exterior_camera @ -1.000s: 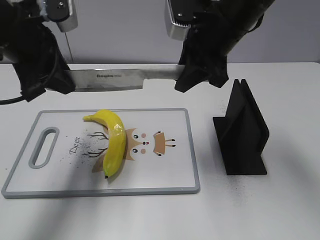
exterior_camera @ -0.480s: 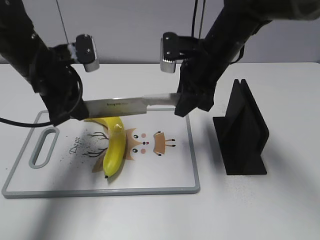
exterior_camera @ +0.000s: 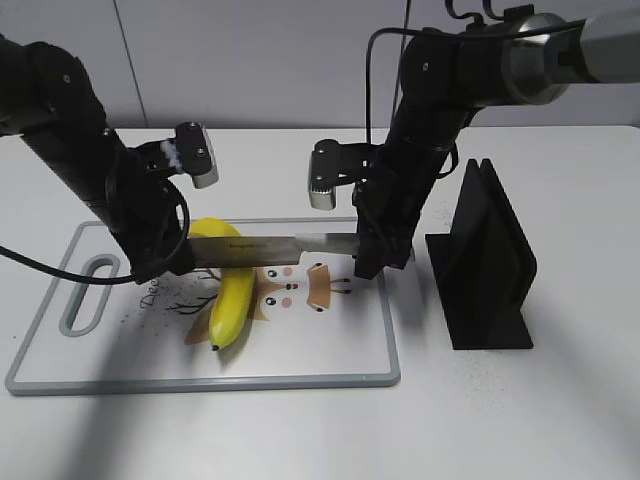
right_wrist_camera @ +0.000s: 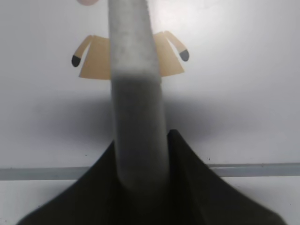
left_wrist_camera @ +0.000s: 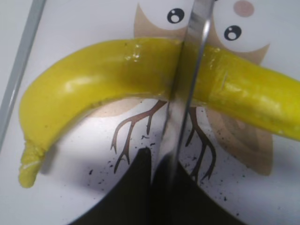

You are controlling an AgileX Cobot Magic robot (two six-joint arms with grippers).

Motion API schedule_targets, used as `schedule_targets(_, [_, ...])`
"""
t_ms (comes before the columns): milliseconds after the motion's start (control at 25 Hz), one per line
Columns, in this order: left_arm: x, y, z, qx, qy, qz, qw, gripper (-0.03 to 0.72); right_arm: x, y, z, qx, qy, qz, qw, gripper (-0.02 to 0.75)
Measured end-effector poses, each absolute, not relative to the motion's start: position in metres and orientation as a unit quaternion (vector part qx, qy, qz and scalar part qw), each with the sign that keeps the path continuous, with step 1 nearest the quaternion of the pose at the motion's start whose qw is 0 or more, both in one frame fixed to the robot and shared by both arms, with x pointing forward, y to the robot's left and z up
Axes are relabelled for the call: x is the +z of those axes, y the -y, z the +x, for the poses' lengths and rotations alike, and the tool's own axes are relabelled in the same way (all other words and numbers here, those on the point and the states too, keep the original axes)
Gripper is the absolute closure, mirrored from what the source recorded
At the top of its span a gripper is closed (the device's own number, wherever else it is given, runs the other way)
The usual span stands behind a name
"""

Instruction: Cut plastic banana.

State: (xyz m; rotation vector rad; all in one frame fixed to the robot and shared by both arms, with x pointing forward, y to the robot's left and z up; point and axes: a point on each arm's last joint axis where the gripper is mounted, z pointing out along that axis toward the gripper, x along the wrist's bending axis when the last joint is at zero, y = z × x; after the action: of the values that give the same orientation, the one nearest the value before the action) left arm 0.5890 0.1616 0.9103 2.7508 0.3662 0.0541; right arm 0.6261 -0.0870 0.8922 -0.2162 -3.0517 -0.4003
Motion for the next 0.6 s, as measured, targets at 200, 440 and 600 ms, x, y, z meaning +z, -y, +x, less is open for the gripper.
schedule_targets(200, [0.92, -0.163, 0.587, 0.034, -0.129, 0.973, 0.186, 0.659, 0.907, 0.087, 0.626, -0.136, 0.988, -0.07, 0.008, 0.554])
schedule_targets(440, [0.963, -0.167, 0.573, 0.056, -0.103, 0.975, 0.19, 0.667, 0.953, 0.087, 0.616, -0.158, 0.985, -0.062, -0.016, 0.554])
schedule_targets(600, [1.01, -0.171, 0.549, 0.059, -0.083, 0.974, 0.204, 0.674, 1.002, 0.089, 0.6, -0.184, 0.981, -0.052, -0.028, 0.554])
